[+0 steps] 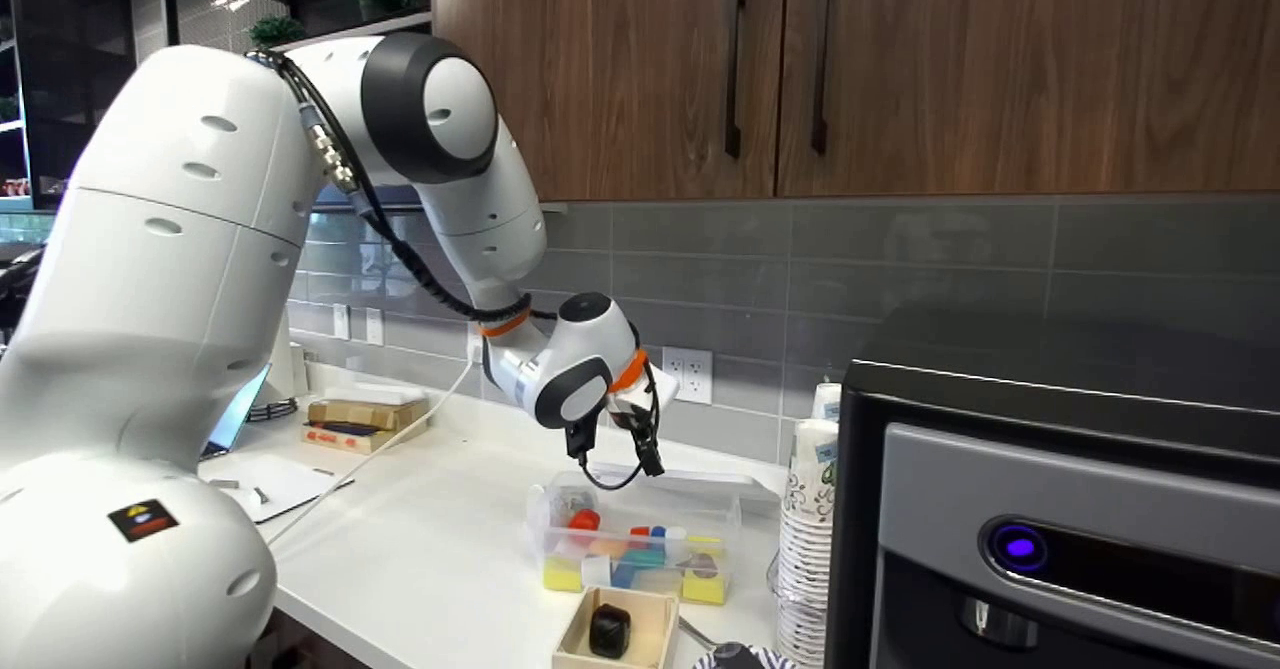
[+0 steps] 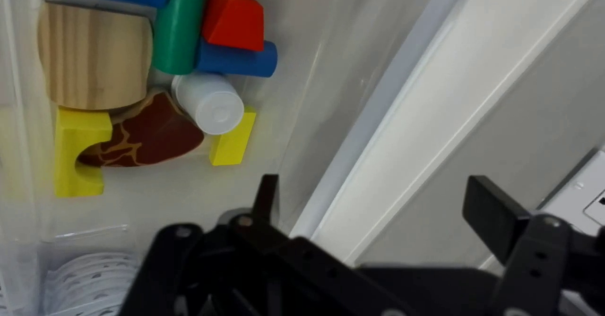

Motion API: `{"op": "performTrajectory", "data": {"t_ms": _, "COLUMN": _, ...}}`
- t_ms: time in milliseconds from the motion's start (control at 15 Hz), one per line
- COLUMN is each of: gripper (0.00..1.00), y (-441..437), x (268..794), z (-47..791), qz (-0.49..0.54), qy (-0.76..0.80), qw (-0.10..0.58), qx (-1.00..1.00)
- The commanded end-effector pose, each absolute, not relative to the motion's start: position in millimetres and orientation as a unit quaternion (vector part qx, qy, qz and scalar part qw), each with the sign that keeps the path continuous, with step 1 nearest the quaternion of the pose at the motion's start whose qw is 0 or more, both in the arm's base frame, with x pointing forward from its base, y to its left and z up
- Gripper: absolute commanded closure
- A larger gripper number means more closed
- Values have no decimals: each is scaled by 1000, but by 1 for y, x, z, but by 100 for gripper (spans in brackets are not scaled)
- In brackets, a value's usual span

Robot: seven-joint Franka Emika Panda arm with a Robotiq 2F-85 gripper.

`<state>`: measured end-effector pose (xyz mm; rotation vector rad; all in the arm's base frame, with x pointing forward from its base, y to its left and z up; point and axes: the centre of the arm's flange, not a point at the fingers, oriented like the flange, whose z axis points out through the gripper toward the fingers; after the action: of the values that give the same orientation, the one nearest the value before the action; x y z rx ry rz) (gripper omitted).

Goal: Put the lid on the bowl

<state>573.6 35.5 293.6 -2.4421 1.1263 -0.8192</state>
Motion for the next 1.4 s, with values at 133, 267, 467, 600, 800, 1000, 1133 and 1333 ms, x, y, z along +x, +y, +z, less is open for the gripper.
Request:
{"op": "performTrajectory", "data": {"t_ms": 133, "gripper": 0, "y": 22, "x": 614, "z": 271, "qz": -282, "qy": 435, "qw": 179, "qx": -836}}
{"op": "performTrajectory", "data": {"t_ms": 267, "gripper": 0, "y": 17, "x": 624, "z": 262, "qz": -278, "qy": 446, "qw": 176, "qx": -832}}
{"op": "performTrajectory", "data": {"t_ms": 467, "gripper": 0, "y": 13, "x": 636, "z": 250, "qz": -275, "qy": 458, "qw": 174, "qx": -827}}
{"op": "performTrajectory", "data": {"t_ms": 600, "gripper": 0, "y": 11, "x": 643, "z": 244, "qz": -274, "qy": 462, "qw": 174, "qx": -825}}
{"op": "performTrajectory", "data": {"t_ms": 800, "gripper": 0, "y": 9, "x": 655, "z": 237, "qz": -275, "qy": 466, "qw": 172, "qx": -823}}
{"op": "performTrajectory", "data": {"t_ms": 1000, "gripper": 25, "y": 9, "x": 663, "z": 232, "qz": -276, "qy": 466, "qw": 171, "qx": -823}}
{"op": "performTrajectory", "data": {"t_ms": 1133, "gripper": 34, "y": 11, "x": 667, "z": 228, "qz": -278, "qy": 465, "qw": 171, "qx": -823}}
{"op": "performTrajectory", "data": {"t_ms": 1333, "gripper": 58, "y": 15, "x": 671, "z": 225, "qz": -279, "qy": 464, "qw": 173, "qx": -823}}
